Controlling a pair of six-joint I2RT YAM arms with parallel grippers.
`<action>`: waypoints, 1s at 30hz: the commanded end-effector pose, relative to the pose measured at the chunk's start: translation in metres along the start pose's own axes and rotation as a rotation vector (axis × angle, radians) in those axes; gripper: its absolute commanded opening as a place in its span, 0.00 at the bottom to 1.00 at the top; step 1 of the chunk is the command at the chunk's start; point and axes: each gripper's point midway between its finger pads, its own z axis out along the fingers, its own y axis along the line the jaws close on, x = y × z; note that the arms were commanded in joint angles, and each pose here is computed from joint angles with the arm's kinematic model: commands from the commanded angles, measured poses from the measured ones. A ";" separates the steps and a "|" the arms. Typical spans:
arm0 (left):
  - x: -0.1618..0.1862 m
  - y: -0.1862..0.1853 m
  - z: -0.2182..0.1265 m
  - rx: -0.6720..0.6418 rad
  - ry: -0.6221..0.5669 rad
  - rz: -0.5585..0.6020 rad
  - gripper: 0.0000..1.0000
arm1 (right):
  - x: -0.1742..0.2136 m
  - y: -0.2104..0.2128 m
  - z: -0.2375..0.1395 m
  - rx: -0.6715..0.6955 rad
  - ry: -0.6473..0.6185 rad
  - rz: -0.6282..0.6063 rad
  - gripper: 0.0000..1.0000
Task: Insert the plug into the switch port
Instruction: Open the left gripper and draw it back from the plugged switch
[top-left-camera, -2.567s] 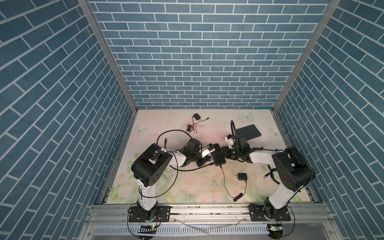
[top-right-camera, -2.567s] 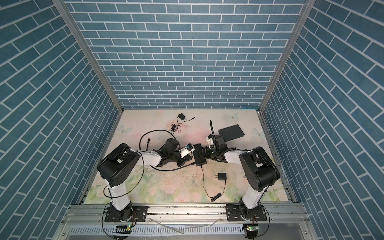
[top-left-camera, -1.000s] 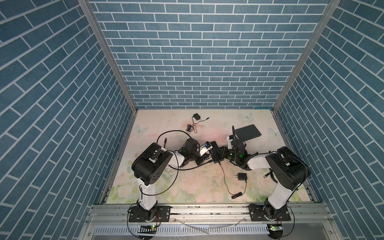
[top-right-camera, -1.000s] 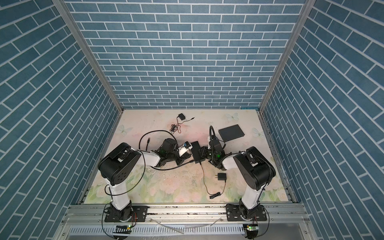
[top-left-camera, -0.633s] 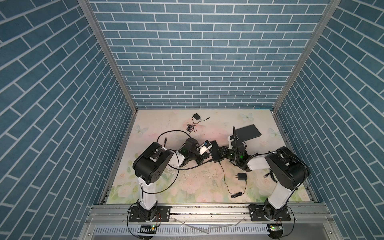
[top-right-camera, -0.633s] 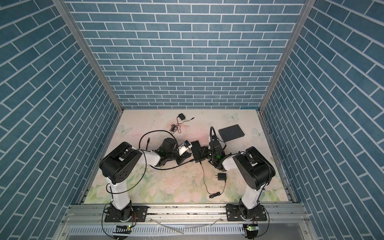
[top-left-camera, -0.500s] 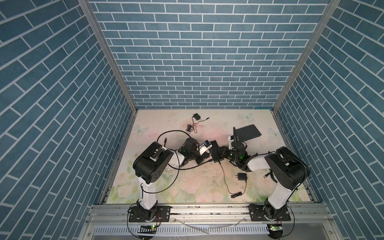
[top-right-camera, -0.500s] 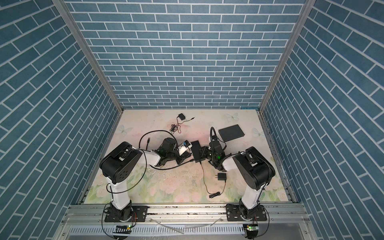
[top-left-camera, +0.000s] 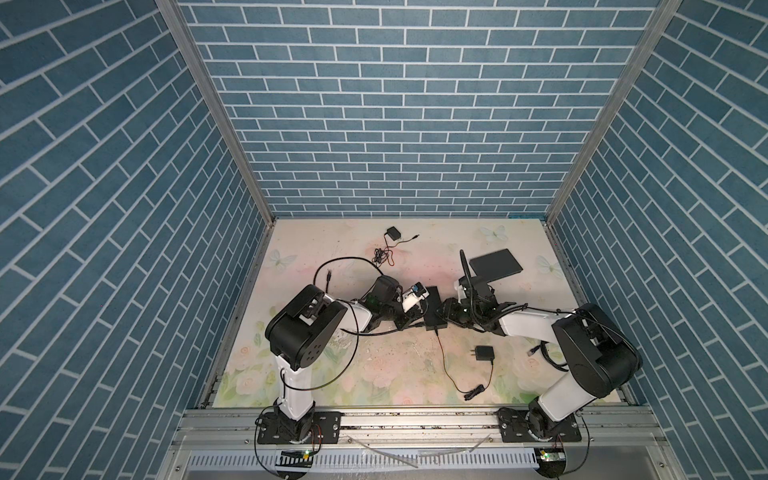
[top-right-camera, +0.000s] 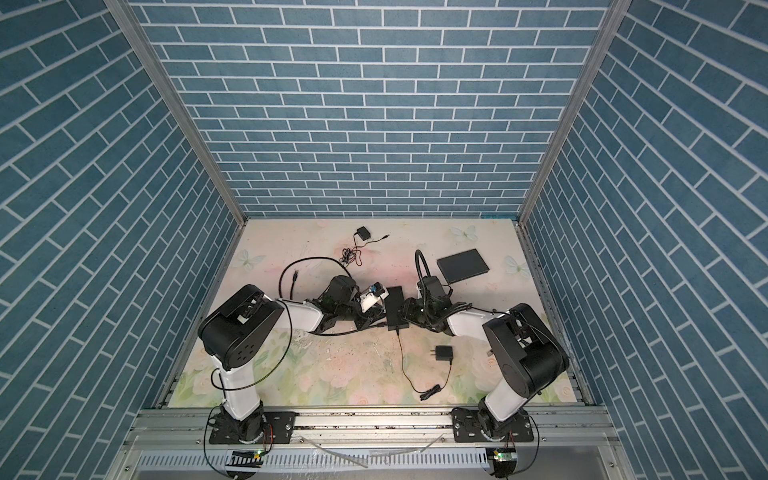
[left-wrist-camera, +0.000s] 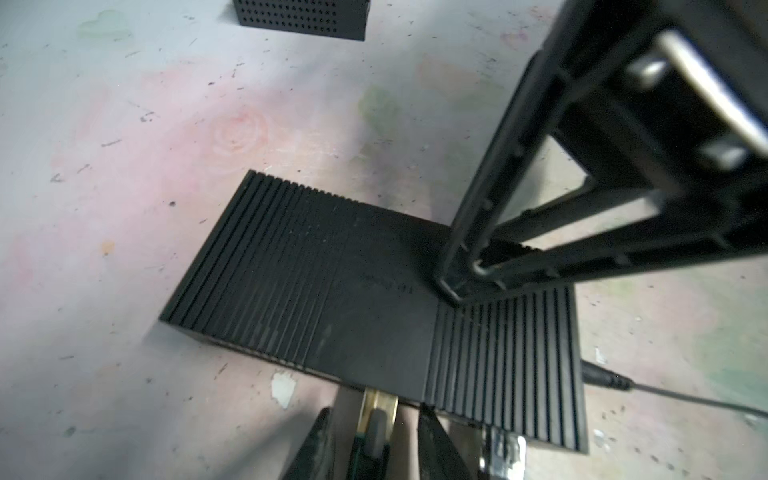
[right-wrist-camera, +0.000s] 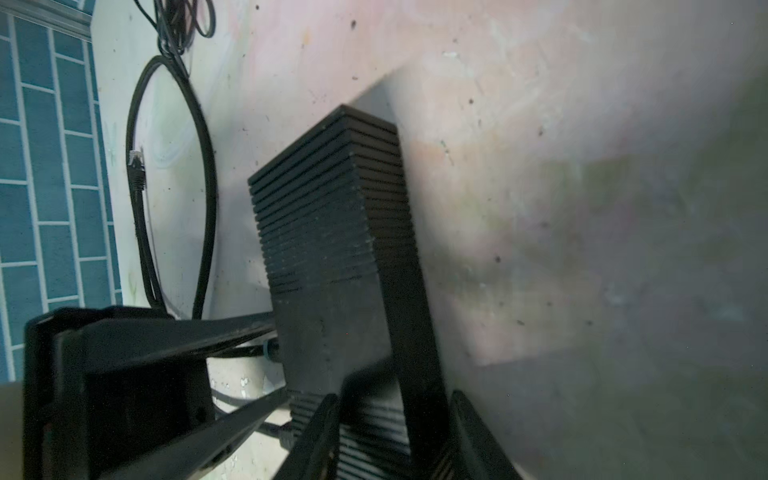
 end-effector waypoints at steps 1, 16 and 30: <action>-0.018 -0.003 -0.015 -0.009 -0.016 0.040 0.39 | -0.013 -0.003 -0.009 0.033 0.033 -0.034 0.46; -0.079 0.092 -0.092 -0.457 -0.039 -0.377 0.50 | 0.015 0.014 -0.003 -0.105 0.143 -0.143 0.73; -0.054 0.156 -0.124 -0.822 0.005 -0.680 0.53 | 0.055 0.062 0.054 -0.144 0.208 -0.203 0.67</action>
